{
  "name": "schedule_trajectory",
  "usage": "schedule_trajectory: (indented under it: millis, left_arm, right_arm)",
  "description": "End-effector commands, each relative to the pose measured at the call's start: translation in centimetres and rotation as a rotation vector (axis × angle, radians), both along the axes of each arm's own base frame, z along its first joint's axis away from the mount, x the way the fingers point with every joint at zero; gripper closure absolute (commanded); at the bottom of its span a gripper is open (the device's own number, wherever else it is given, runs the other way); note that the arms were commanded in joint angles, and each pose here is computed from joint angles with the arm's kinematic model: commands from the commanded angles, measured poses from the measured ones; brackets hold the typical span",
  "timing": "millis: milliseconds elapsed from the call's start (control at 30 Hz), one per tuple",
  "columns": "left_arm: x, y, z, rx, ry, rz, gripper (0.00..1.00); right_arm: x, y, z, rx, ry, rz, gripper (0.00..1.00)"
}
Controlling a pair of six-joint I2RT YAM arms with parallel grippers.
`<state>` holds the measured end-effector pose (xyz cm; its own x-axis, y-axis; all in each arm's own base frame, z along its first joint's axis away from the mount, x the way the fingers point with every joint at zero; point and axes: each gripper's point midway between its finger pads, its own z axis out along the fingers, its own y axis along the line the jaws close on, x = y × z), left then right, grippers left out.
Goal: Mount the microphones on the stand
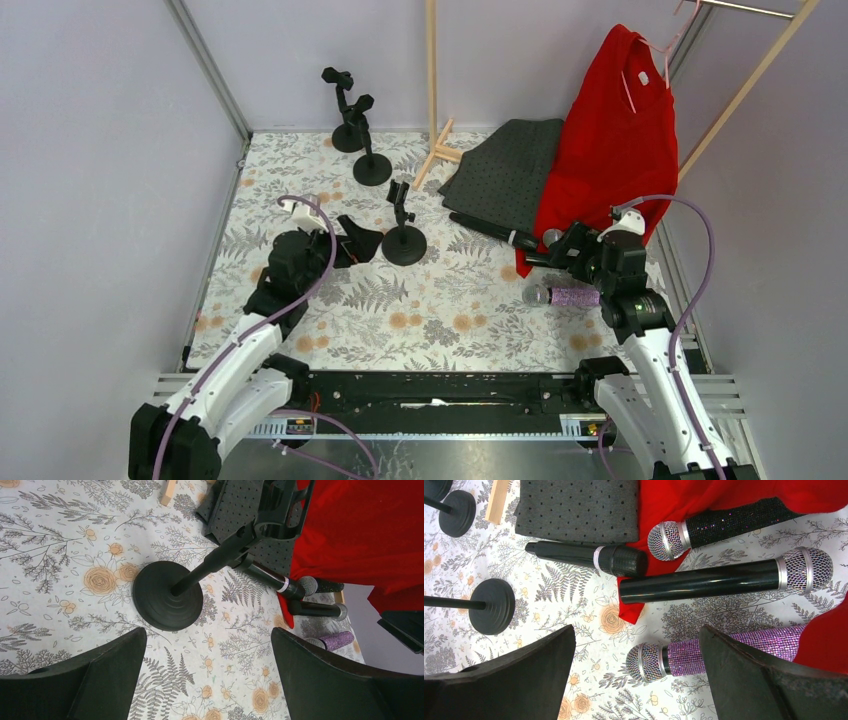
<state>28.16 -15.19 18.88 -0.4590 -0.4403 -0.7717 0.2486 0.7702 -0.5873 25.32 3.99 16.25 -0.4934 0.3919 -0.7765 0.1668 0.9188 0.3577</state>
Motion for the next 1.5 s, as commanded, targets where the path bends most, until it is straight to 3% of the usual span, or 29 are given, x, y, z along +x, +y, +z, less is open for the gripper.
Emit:
schedule_trajectory:
  millis: [0, 400, 833, 1100, 1333, 1467]
  left_arm:
    - [0.7, -1.5, 2.6, -0.042, -0.177, -0.073, 0.01]
    - [1.1, -4.9, 1.7, 0.098, -0.409, -0.009, 0.01]
    - [4.6, -6.9, 1.2, 0.175, -0.491, -0.001, 0.05]
    - [6.3, -7.3, 1.5, 0.186, -0.501, 0.04, 0.17]
    - [8.0, -8.0, 1.8, 0.209, -0.502, 0.057, 0.36]
    - [8.8, -8.2, 1.8, 0.219, -0.501, 0.071, 0.38]
  right_arm:
    - [0.6, 0.4, 0.3, 0.009, -0.02, 0.02, 0.0]
    - [0.6, 0.7, 0.2, 0.015, -0.015, 0.036, 0.0]
    - [0.5, 0.6, 0.4, 0.013, -0.018, 0.037, 0.0]
    - [0.5, 0.6, 0.6, 0.011, -0.025, 0.036, 0.0]
    - [0.4, 0.6, 0.7, 0.012, -0.026, 0.04, 0.0]
    - [0.4, 0.7, 0.6, 0.013, -0.025, 0.042, 0.0]
